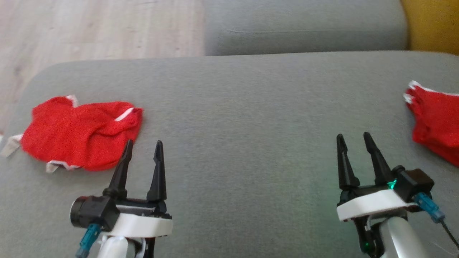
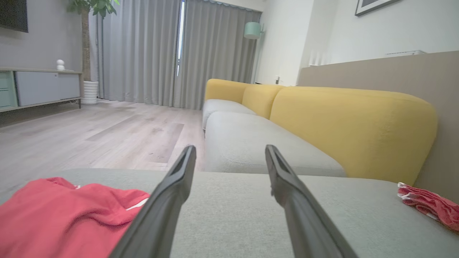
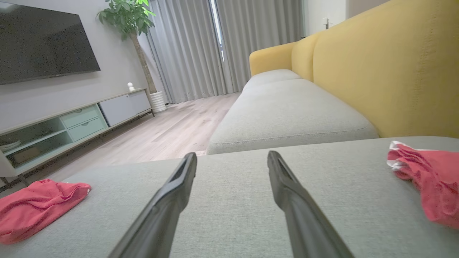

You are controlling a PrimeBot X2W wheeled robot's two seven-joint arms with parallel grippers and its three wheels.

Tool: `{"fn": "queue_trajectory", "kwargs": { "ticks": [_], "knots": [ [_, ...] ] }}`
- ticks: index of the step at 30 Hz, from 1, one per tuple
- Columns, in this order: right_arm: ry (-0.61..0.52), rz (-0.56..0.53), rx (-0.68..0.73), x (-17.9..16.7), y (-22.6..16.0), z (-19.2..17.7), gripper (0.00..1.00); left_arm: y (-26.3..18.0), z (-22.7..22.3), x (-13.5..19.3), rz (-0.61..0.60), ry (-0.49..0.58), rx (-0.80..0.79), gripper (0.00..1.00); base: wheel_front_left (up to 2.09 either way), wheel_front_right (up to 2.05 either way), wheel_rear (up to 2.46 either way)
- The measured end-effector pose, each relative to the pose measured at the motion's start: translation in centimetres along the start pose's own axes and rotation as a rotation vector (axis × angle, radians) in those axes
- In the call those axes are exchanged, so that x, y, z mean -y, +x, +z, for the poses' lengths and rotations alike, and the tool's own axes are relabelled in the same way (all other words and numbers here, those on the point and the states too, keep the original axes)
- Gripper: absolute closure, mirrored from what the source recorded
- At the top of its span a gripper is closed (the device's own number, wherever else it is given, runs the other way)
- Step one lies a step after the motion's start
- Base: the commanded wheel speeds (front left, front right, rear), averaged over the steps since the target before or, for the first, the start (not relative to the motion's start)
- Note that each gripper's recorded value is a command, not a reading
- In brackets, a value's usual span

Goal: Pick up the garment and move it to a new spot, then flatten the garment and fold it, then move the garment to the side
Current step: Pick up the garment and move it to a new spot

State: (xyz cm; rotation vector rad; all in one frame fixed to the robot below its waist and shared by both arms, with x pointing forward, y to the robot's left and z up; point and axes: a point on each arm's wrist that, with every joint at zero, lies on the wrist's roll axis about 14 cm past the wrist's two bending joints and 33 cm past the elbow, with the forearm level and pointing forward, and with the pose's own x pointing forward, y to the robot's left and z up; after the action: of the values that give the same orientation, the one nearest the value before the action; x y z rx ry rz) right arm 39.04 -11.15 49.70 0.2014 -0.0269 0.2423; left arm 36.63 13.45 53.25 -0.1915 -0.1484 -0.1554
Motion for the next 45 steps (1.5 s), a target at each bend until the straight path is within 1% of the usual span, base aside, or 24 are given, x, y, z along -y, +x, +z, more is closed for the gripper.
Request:
{"fn": "queue_trajectory", "kwargs": {
  "ticks": [7, 8, 16, 22, 27, 32, 35, 40, 41, 45],
  "knots": [
    [0.019, 0.138, -0.050, -4.7, 0.6, -1.7, 0.00, -2.6, 1.3, -3.9, 0.137, 0.037, 0.029, 0.00, 0.00, 0.00, 0.00],
    [0.019, 0.138, -0.050, -4.7, 0.6, -1.7, 0.00, -2.6, 1.3, -3.9, 0.137, 0.037, 0.029, 0.00, 0.00, 0.00, 0.00],
    [0.043, 0.281, -0.078, -9.6, 1.2, -2.4, 0.00, -6.6, 1.9, -7.4, 0.275, 0.062, 0.035, 0.00, 0.00, 0.00, 0.00],
    [0.051, 0.354, -0.099, -12.0, 1.3, -3.1, 0.00, -8.1, 2.4, -8.8, 0.333, 0.070, 0.046, 0.00, 0.00, 0.00, 0.00],
    [0.058, 0.358, -0.116, -12.1, 1.5, -3.7, 0.00, -8.4, 2.3, -9.8, 0.365, 0.081, 0.036, 0.00, 0.00, 0.00, 0.00],
    [0.070, 0.323, -0.134, -10.9, 1.8, -4.5, 0.00, -7.5, 2.1, -10.7, 0.371, 0.116, 0.019, 0.00, 0.00, 0.00, 0.00],
    [0.065, 0.289, -0.137, -9.7, 2.4, -4.9, 0.00, -5.7, 2.8, -11.9, 0.360, 0.160, 0.023, 0.00, 0.00, 0.00, 0.00],
    [0.048, 0.232, -0.104, -7.4, 4.7, -4.5, 0.00, -1.3, 3.4, -15.2, 0.332, 0.268, -0.008, 0.00, 0.00, 0.00, 0.00],
    [0.048, 0.232, -0.104, -7.4, 4.7, -4.5, 0.00, -1.3, 3.4, -15.2, 0.332, 0.268, -0.008, 0.00, 0.00, 0.00, 0.00],
    [0.039, 0.184, -0.097, -5.4, 5.9, -4.8, 0.00, 2.7, 2.8, -17.6, 0.306, 0.327, -0.106, 0.00, 0.00, 0.00, 0.00]
  ]
}}
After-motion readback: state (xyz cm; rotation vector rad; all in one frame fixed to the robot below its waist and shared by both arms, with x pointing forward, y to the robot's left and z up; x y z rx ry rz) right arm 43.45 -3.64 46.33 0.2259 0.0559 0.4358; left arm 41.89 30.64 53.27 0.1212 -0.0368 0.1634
